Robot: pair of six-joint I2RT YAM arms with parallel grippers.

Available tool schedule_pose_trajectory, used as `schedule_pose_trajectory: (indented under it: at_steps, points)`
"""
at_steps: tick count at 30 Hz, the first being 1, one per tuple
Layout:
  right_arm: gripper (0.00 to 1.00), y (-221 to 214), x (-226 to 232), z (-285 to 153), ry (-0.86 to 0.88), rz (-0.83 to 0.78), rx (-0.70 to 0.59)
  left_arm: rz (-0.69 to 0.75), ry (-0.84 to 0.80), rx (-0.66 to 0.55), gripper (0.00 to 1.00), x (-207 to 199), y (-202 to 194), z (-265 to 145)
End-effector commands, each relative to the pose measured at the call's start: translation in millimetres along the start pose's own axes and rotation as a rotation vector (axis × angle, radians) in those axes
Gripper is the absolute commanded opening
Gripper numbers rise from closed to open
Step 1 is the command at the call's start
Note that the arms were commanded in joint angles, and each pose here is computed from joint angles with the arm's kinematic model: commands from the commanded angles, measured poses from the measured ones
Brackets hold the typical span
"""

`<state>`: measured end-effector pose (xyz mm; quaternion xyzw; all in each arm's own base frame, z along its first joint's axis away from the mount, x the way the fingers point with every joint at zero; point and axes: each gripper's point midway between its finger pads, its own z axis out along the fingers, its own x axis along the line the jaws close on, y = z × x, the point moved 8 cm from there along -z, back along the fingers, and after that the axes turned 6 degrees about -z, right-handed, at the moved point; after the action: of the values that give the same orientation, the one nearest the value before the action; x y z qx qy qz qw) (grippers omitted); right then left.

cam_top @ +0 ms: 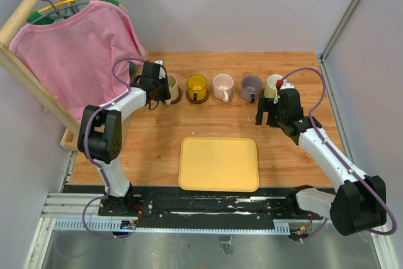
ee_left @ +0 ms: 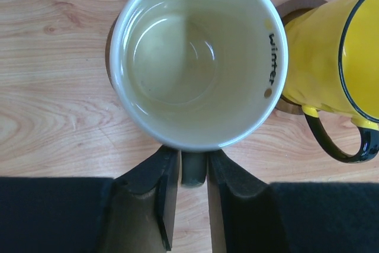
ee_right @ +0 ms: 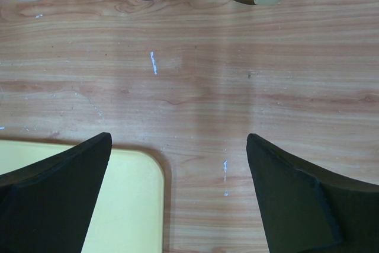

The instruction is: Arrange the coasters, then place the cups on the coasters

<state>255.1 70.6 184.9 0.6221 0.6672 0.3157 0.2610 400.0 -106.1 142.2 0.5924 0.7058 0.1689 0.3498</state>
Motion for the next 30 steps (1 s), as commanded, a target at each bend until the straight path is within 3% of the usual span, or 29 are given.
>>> schedule_pose_trajectory:
  at_steps: [1,4,6,30]
  points:
    - [0.98,14.4,0.9,-1.3,0.016,0.015,-0.036,0.002,0.01,-0.042,0.37,-0.7,12.5,0.3]
    - [0.97,14.2,1.0,-0.6,0.018,0.016,-0.035,0.004,0.017,-0.042,0.51,-0.1,12.8,-1.1]
    - [0.98,14.3,1.4,-0.6,0.021,0.019,-0.036,0.006,0.019,-0.042,0.54,0.1,13.3,-2.3]
    - [0.98,10.5,3.9,-1.9,0.044,0.038,-0.036,0.025,0.109,-0.018,0.54,18.2,-11.1,-20.7]
